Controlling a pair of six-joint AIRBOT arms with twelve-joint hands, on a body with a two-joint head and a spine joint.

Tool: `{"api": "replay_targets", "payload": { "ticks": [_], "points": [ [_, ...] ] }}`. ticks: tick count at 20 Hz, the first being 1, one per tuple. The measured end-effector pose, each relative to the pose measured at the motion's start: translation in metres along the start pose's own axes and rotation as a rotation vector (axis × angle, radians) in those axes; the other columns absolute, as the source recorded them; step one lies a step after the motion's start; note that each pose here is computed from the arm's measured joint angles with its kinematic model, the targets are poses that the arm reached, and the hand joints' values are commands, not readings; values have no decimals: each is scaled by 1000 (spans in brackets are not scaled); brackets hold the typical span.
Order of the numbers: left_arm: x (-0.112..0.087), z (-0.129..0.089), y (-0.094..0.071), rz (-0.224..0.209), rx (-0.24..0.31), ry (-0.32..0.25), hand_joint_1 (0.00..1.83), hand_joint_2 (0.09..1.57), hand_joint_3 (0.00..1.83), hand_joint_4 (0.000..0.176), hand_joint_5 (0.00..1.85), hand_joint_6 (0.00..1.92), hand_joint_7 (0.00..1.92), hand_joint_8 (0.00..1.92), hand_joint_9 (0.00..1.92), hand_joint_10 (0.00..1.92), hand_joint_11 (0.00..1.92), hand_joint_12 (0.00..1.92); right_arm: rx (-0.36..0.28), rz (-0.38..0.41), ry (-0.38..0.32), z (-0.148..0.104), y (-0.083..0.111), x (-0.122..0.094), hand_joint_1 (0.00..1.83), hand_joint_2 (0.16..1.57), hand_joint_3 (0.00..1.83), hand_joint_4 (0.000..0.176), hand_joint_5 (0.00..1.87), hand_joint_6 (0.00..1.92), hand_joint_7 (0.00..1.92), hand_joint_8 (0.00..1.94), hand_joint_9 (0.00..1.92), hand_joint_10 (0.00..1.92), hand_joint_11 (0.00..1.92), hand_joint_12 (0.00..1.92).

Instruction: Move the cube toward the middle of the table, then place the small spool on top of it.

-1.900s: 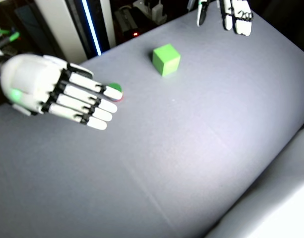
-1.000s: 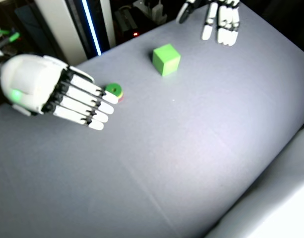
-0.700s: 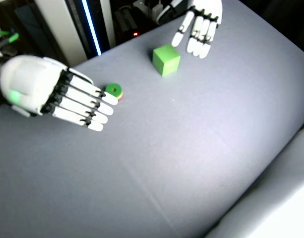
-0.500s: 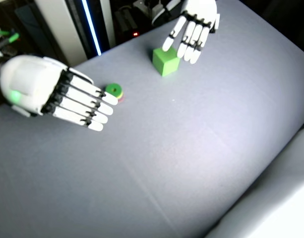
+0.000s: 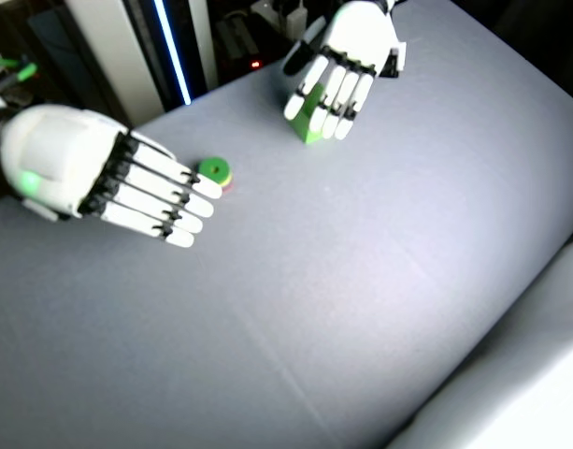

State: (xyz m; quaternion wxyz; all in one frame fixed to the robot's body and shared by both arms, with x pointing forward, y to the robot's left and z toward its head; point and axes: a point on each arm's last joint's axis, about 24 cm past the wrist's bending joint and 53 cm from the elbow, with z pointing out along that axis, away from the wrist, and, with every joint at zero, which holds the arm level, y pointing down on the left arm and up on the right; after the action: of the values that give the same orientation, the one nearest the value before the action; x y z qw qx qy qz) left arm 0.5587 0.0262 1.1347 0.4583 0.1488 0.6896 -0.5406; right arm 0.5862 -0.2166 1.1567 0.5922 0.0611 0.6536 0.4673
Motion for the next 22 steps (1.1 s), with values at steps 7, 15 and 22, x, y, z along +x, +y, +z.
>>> {"api": "replay_targets", "payload": {
  "ticks": [7, 15, 22],
  "points": [
    [-26, 8, -5, 26, 26, -62, 1351, 1114, 0, 0, 1031, 664, 949, 1060, 911, 1282, 640, 1343, 5, 1, 5, -1, -1, 1, 718, 1359, 5, 0, 586, 2, 641, 3, 701, 2, 650, 134],
    [-112, 23, 22, 68, -37, -251, 1234, 1173, 1, 0, 856, 1094, 863, 1267, 757, 1420, 645, 1750, 9, 3, 9, -1, -3, 3, 682, 1369, 3, 0, 573, 0, 632, 1, 701, 4, 659, 106],
    [-109, 67, 32, 48, -53, -224, 1295, 1059, 0, 0, 1122, 473, 1142, 948, 1157, 633, 930, 1161, 11, 4, 10, -1, -5, 4, 723, 1362, 0, 0, 573, 0, 639, 0, 695, 0, 652, 94]
  ]
}}
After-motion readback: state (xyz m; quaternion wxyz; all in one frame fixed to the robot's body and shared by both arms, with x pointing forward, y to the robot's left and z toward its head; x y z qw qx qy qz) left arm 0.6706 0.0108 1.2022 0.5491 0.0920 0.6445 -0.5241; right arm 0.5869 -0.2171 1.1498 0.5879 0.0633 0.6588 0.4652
